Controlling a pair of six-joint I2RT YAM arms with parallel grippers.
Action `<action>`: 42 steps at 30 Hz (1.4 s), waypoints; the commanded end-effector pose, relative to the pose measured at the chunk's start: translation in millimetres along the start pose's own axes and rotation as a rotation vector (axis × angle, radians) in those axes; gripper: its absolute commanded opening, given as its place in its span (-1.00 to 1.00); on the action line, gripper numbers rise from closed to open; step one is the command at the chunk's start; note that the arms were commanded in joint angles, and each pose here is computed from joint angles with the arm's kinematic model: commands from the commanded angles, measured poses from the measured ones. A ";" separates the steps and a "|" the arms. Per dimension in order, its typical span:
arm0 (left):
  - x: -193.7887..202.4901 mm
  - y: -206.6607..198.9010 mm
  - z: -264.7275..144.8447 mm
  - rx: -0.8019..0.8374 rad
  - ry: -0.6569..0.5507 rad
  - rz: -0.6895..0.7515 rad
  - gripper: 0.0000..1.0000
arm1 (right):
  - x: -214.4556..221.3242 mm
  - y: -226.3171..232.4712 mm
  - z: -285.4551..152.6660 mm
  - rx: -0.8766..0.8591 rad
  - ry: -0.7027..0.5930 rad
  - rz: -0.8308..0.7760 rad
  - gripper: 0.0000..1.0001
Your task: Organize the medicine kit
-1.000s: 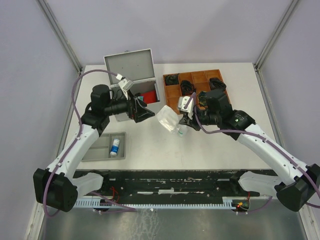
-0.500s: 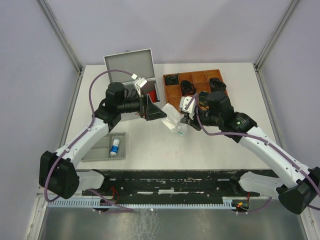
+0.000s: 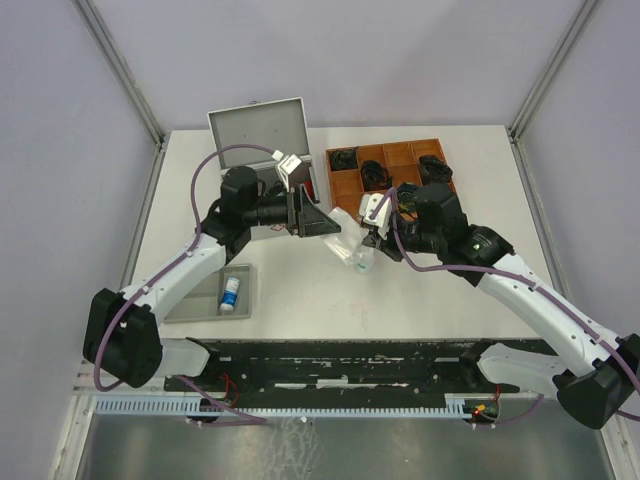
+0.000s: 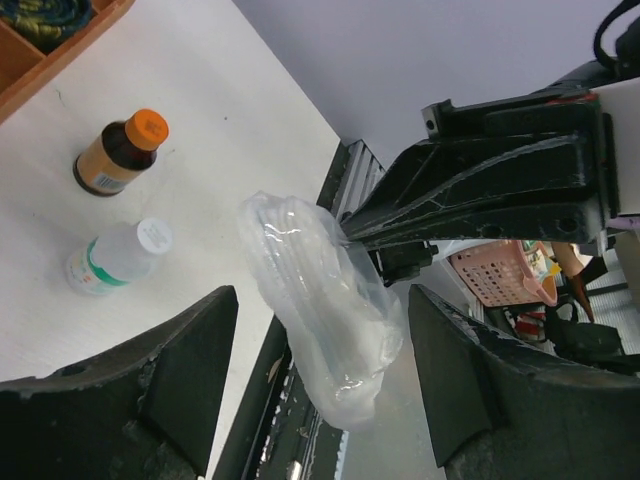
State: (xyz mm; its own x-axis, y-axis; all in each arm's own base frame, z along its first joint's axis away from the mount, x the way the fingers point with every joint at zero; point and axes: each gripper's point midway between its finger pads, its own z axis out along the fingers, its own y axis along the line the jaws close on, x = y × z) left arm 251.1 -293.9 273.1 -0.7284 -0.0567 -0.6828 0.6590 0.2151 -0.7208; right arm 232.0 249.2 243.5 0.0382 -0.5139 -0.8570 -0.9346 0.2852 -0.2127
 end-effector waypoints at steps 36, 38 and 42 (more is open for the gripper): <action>-62.5 58.1 -53.3 -0.492 -0.106 0.297 -0.81 | -14.9 -25.1 -29.5 0.108 -0.081 0.067 0.46; -74.0 74.0 -67.0 -0.605 -0.096 0.365 -0.81 | -15.1 -24.3 -31.3 0.107 -0.084 0.063 0.46; -94.1 105.6 -91.3 -0.781 -0.098 0.439 -0.81 | -15.7 -21.0 -33.0 0.094 -0.093 0.060 0.48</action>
State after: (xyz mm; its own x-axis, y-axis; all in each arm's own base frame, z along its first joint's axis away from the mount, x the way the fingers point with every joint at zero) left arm 338.0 -221.9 281.0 -0.4947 -0.0389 -0.8682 0.6147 0.6905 -0.3812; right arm 244.9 221.5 259.1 -0.0149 -0.4599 -0.8878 -0.8934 0.4049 -0.1948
